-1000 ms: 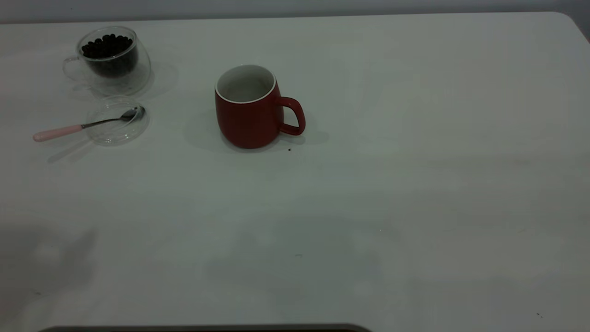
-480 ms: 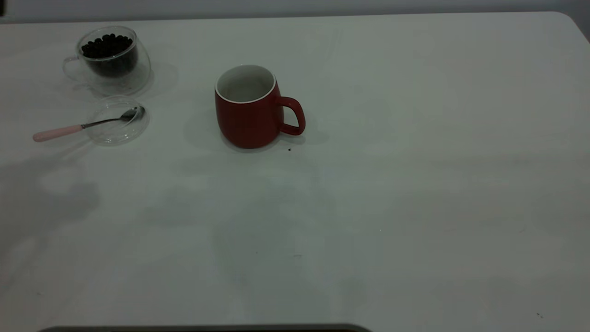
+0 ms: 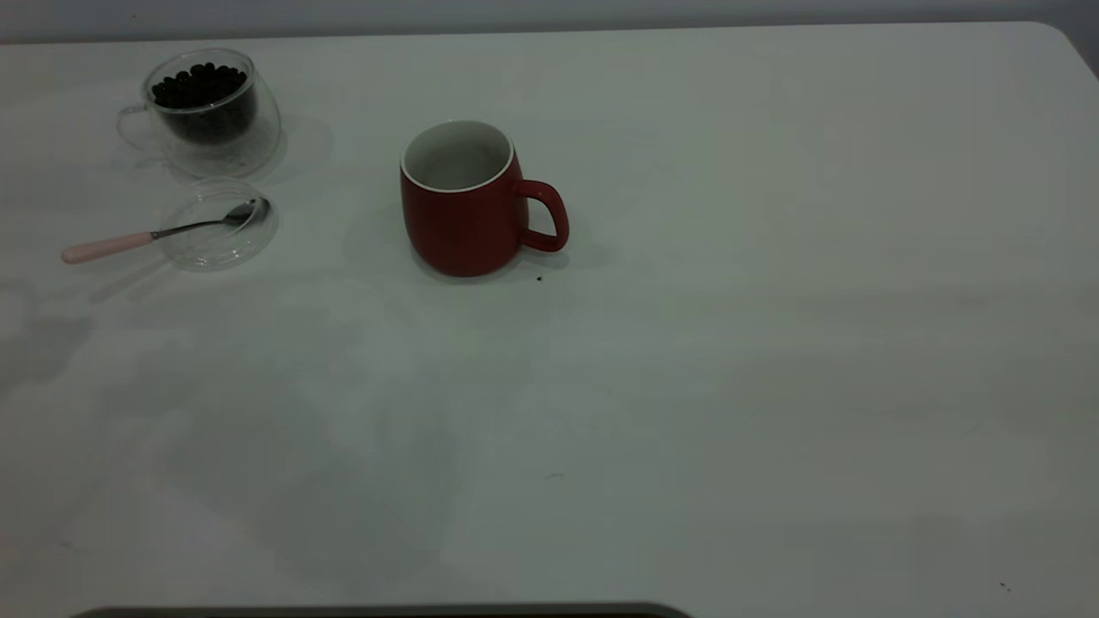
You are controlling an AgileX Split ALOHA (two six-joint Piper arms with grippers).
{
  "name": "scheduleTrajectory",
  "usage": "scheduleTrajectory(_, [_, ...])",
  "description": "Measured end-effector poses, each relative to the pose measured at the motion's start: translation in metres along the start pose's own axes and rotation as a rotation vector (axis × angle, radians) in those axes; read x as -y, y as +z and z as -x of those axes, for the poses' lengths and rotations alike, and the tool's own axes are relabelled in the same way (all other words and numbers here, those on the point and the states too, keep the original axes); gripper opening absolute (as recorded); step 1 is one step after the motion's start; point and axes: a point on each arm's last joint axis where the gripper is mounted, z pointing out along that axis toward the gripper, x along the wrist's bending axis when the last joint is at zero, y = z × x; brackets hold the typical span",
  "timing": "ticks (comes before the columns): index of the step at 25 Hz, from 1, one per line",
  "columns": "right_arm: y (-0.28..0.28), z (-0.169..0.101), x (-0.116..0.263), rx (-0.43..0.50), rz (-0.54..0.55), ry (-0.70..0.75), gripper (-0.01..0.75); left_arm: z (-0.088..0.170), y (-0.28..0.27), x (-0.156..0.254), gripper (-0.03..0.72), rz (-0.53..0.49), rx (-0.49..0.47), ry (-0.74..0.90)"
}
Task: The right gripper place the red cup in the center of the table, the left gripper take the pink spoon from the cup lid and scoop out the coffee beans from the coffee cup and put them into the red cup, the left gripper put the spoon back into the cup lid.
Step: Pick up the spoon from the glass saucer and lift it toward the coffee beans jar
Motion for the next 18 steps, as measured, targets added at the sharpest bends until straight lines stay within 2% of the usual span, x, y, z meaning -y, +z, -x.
scheduleTrajectory(8, [0.0,0.0,0.0,0.0,0.0,0.0,0.591,-0.059,0.034,-0.005,0.71,0.054,0.14,-0.055])
scheduleTrajectory(14, [0.0,0.0,0.0,0.0,0.0,0.0,0.591,-0.087,0.059,0.004,0.71,0.016,0.187,-0.072])
scheduleTrajectory(18, [0.0,0.0,0.0,0.0,0.0,0.0,0.591,-0.094,0.071,0.009,0.71,0.019,0.213,-0.063])
